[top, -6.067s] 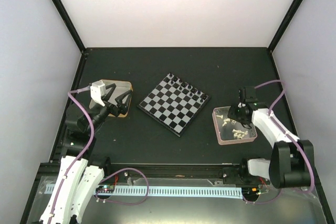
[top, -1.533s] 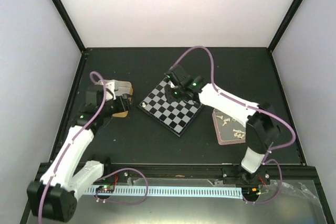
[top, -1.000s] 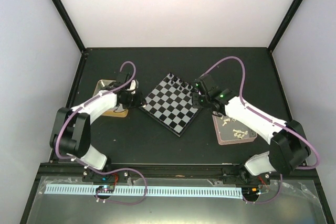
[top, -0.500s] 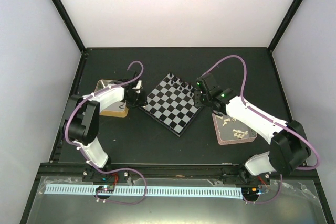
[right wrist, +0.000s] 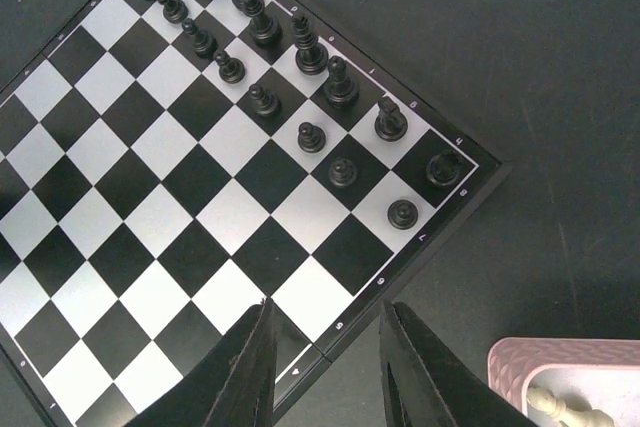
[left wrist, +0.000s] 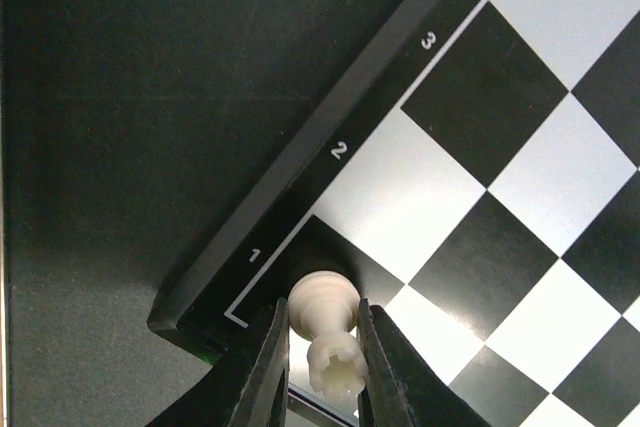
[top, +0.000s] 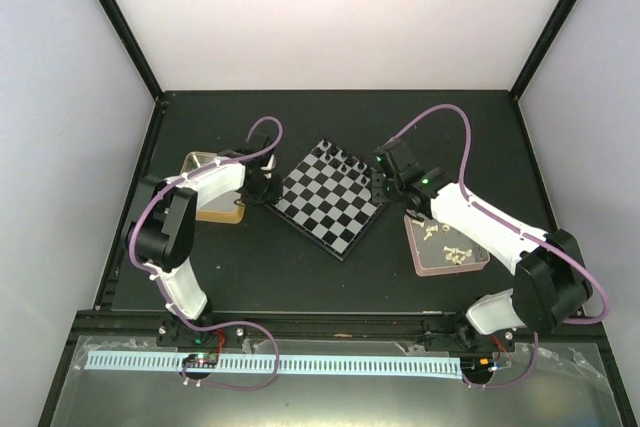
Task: Set up the chess pieces on the board
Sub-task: Adjust the chess piece on the chessboard, then pick up the chess piece from the storage box.
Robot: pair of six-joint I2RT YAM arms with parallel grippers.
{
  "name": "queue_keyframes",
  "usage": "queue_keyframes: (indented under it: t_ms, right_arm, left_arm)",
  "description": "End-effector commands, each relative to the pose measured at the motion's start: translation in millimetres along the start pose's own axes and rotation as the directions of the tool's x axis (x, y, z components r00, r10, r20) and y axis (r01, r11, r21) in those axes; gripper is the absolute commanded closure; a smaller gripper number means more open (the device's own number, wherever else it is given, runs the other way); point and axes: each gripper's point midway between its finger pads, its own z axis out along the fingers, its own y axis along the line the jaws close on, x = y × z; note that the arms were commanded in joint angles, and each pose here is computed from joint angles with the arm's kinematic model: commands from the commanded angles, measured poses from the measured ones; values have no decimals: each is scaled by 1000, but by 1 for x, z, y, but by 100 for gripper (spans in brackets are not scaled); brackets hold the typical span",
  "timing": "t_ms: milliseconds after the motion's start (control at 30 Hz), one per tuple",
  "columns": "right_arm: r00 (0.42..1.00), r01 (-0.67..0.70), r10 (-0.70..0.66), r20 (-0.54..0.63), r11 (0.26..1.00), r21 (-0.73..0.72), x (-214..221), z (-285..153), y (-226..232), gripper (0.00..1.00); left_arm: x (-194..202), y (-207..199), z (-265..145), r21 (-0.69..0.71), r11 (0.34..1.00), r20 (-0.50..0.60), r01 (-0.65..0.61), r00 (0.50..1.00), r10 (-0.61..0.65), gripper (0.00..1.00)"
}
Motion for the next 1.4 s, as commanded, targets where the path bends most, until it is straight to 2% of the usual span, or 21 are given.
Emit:
queue_keyframes:
  t_ms: [0,133,333,433,600,767,933,1100,1233,1367]
  right_arm:
    - [999,-19,18,35,1000,22,-8,1,-8,69]
    - [999,-26,26,33,999,25,-7,0,-12,69]
    - [996,-71,69,61,997,29,-11,-6,-23,68]
    - [990,-124,119,82,991,51,-12,-9,-40,68]
    - [962,-260,244,119,955,142,2,-13,-92,67]
    - [923,-383,358,138,889,253,29,-16,-149,66]
    - [877,-476,474,83,832,285,62,-3,-180,66]
    - [835,-526,549,33,779,340,88,14,-195,66]
    - [818,-537,575,3,763,359,100,24,-195,68]
    - [812,-538,584,-25,763,359,109,30,-193,68]
  left_arm:
    - [-4,6,2,-62,998,0,-6,1000,6,80]
    - [-3,4,0,-59,998,-8,-17,1000,17,79]
    - [1,-4,-9,-23,999,-8,-37,999,37,64]
    - [-2,-7,-17,-7,999,12,-40,999,40,62]
    - [-10,-16,-46,35,998,81,-42,996,39,59]
    - [-22,-29,-95,110,992,218,-64,975,39,56]
    - [-34,-45,-162,203,968,415,-150,908,54,51]
    - [-31,-59,-231,285,917,613,-279,789,49,43]
    - [-23,-60,-254,306,892,684,-333,729,38,37]
    - [-18,-59,-256,306,887,691,-344,721,42,35]
